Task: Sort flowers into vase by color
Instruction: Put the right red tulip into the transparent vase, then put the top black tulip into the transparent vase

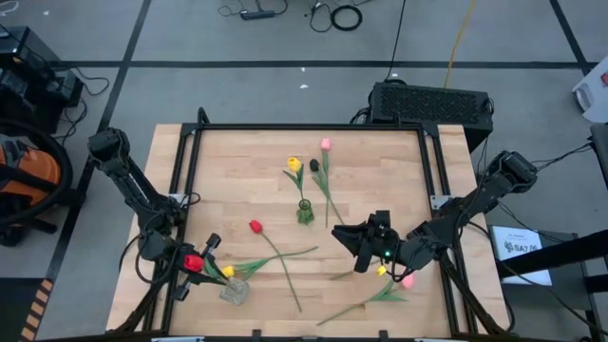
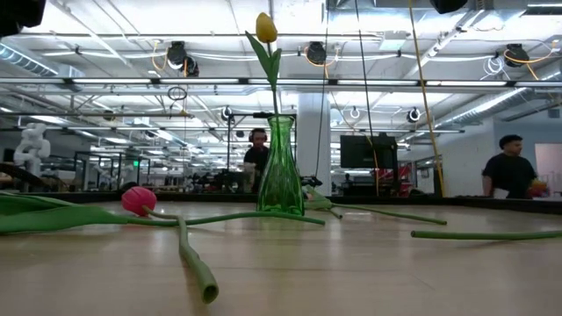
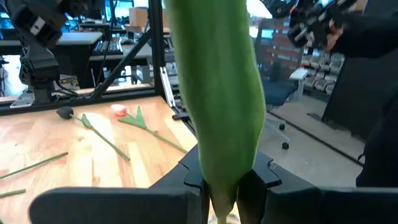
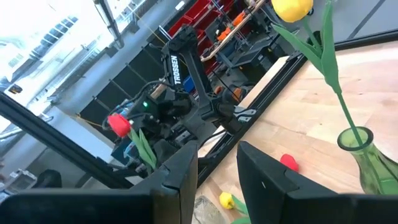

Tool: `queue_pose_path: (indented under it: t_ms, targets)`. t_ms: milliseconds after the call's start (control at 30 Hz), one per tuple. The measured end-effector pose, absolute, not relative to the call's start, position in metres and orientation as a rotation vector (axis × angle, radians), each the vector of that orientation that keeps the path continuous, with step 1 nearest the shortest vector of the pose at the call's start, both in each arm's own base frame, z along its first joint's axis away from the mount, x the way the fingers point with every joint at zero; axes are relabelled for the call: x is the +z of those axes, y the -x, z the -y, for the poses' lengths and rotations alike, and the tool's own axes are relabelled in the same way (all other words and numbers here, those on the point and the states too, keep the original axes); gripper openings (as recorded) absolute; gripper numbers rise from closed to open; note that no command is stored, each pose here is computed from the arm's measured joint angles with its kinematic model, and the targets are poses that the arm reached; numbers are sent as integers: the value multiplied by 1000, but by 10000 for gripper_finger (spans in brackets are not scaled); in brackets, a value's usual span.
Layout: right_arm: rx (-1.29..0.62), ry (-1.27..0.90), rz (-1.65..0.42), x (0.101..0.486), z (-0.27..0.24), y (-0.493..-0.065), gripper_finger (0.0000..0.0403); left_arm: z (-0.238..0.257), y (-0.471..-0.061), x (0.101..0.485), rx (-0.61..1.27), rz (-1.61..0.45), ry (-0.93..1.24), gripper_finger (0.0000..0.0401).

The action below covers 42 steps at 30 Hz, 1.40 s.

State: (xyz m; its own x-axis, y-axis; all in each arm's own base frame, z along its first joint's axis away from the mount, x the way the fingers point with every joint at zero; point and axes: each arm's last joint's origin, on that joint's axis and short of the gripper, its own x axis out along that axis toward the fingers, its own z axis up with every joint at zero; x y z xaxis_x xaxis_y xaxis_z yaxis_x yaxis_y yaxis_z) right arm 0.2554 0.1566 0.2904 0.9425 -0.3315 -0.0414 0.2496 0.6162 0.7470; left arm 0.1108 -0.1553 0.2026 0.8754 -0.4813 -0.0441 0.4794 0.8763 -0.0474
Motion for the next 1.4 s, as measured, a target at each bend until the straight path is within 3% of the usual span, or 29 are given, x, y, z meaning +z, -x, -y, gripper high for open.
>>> queue_pose_path:
  t_ms: [433,667,867,1400]
  targets:
    - [-340,-882,122,291,-154,-257,105,153,-114,193,-514,-180,149,67]
    - [-351,-885,127,291,-151,-259,105,151,-117,193,-508,-208,249,137]
    - [-351,-887,128,291,-151,-259,105,151,-117,193,-512,-193,177,191]
    - [-351,-887,128,291,-151,-259,105,141,-109,190,-531,-282,104,196]
